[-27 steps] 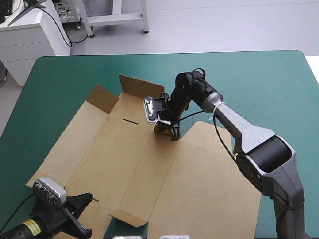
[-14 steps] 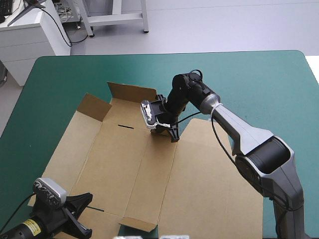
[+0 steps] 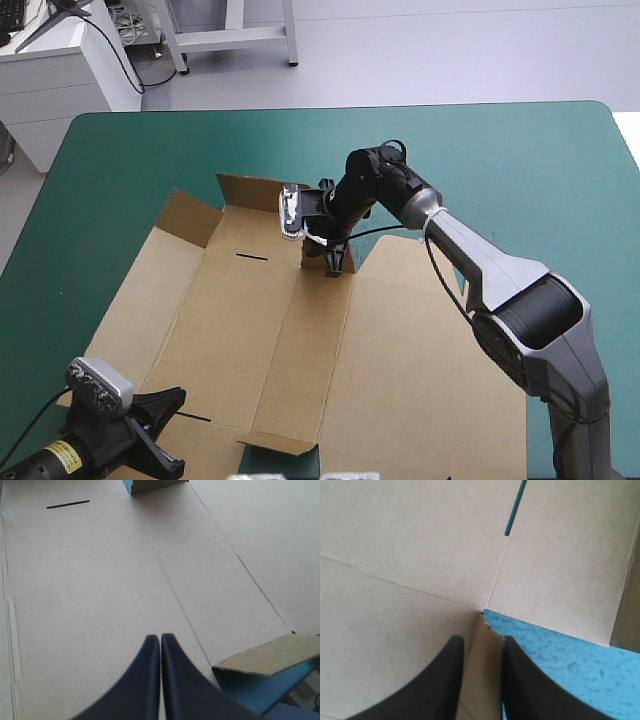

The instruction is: Fold the box

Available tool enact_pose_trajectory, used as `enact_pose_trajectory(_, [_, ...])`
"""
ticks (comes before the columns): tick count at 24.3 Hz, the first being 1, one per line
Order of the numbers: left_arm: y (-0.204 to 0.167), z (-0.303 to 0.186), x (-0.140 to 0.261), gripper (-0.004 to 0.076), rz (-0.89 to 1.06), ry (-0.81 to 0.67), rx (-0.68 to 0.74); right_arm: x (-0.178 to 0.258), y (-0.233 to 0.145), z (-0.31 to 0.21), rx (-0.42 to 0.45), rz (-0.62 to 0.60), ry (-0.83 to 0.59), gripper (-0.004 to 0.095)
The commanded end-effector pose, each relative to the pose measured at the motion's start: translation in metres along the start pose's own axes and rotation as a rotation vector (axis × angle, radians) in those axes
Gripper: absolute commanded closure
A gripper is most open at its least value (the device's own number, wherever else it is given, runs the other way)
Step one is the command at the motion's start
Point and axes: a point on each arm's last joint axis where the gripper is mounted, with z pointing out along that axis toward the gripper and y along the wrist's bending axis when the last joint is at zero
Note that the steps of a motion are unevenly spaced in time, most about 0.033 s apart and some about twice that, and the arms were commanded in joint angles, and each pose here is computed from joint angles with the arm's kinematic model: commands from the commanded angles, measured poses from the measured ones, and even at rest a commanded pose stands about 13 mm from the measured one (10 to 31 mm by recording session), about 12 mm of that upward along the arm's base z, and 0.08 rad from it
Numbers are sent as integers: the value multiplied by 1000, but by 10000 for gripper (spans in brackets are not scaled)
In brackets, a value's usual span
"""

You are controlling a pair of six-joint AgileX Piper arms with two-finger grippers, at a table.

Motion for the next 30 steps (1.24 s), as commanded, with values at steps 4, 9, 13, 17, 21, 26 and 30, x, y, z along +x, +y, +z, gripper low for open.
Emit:
enact_pose_trajectory(4, [0, -2, -12, 732, -27, -68, 3, -12, -2, -42, 93, 43, -73, 409])
enact_pose_trajectory(9, [0, -2, -12, 732, -27, -68, 3, 6, -11, -69, 166, 78, -29, 472])
enact_pose_trajectory(13, [0, -2, -12, 732, -27, -68, 3, 30, -20, -119, 305, 250, 5, 522])
enact_pose_trajectory(17, [0, -2, -12, 732, -27, -68, 3, 62, -20, -175, 431, 432, 17, 568])
enact_pose_trajectory(21, [0, -2, -12, 732, -23, -67, 1, 112, 5, -252, 574, 667, 40, 769])
enact_pose_trajectory(26, [0, -2, -12, 732, -24, -66, 2, 164, 68, -289, 582, 1019, -13, 925])
enact_pose_trajectory(30, [0, -2, -12, 732, -23, -65, 0, 177, 127, -284, 583, 1178, -13, 925])
